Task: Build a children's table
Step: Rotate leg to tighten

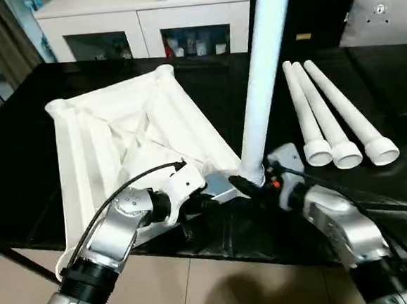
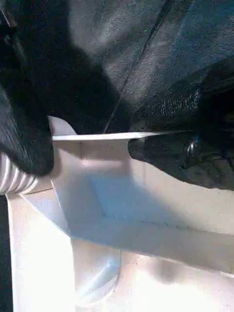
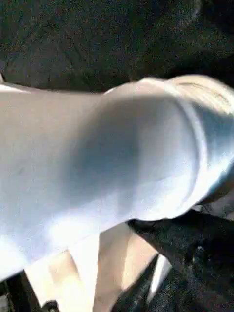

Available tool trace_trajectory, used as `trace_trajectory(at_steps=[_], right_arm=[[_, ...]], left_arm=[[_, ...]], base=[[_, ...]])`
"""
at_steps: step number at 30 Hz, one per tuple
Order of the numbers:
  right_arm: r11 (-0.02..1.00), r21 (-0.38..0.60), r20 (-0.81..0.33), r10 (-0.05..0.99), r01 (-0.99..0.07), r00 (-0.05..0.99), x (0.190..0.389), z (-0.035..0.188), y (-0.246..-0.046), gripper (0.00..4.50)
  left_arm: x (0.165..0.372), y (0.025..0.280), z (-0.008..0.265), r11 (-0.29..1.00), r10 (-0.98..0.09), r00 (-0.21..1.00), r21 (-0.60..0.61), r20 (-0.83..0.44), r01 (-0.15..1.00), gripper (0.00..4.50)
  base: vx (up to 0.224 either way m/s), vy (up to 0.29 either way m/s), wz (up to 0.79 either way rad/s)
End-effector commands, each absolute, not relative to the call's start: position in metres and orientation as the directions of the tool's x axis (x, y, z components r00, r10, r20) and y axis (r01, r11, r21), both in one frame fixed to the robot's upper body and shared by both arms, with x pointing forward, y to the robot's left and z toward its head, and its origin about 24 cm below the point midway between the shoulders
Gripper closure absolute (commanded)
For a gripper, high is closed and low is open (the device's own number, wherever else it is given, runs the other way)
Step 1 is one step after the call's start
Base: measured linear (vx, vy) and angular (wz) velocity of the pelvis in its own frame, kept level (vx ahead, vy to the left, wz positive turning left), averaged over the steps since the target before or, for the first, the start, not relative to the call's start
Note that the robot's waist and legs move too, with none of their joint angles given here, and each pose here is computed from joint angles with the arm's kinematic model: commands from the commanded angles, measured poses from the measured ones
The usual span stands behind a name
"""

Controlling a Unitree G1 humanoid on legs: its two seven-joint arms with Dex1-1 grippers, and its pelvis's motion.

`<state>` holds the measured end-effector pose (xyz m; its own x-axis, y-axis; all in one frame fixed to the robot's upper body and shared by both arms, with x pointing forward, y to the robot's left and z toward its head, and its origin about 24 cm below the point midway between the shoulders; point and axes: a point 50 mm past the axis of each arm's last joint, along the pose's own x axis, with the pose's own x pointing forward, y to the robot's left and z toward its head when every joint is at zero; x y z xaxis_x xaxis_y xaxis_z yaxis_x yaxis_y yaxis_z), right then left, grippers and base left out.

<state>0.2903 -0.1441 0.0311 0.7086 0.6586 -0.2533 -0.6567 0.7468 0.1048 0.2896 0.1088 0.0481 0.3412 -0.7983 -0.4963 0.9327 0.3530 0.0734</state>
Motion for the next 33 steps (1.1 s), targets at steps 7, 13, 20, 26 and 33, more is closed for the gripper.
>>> trace_trajectory(at_steps=[7, 13, 20, 26, 33], right_arm=[[0.764, 0.111, -0.312, 0.634, -0.636, 0.707, 0.279, 0.018, -0.164, 0.07], [0.723, 0.081, -0.285, 0.676, -0.686, 0.68, 0.273, 0.025, -0.173, 0.07], [0.603, 0.026, -0.279, 0.77, -0.797, 0.573, 0.269, 0.045, -0.191, 0.07], [0.509, 0.017, -0.279, 0.829, -0.861, 0.485, 0.273, 0.058, -0.193, 0.07], [0.385, 0.042, -0.28, 0.89, -0.922, 0.359, 0.278, 0.063, -0.183, 0.07]], left_arm=[[0.303, 0.112, 0.072, 0.304, -0.829, 0.346, 0.166, -0.439, 0.938, 4.5], [0.304, 0.115, 0.069, 0.253, -0.828, 0.307, 0.177, -0.469, 0.951, 4.5], [0.304, 0.118, 0.067, 0.095, -0.833, 0.184, 0.193, -0.522, 0.977, 4.5], [0.302, 0.116, 0.066, -0.035, -0.823, 0.073, 0.178, -0.563, 0.983, 4.5], [0.302, 0.111, 0.065, -0.155, -0.805, -0.021, 0.176, -0.593, 0.972, 4.5]], base=[[0.0, 0.0, 0.0], [0.0, 0.0, 0.0], [0.0, 0.0, 0.0], [0.0, 0.0, 0.0], [0.0, 0.0, 0.0]])
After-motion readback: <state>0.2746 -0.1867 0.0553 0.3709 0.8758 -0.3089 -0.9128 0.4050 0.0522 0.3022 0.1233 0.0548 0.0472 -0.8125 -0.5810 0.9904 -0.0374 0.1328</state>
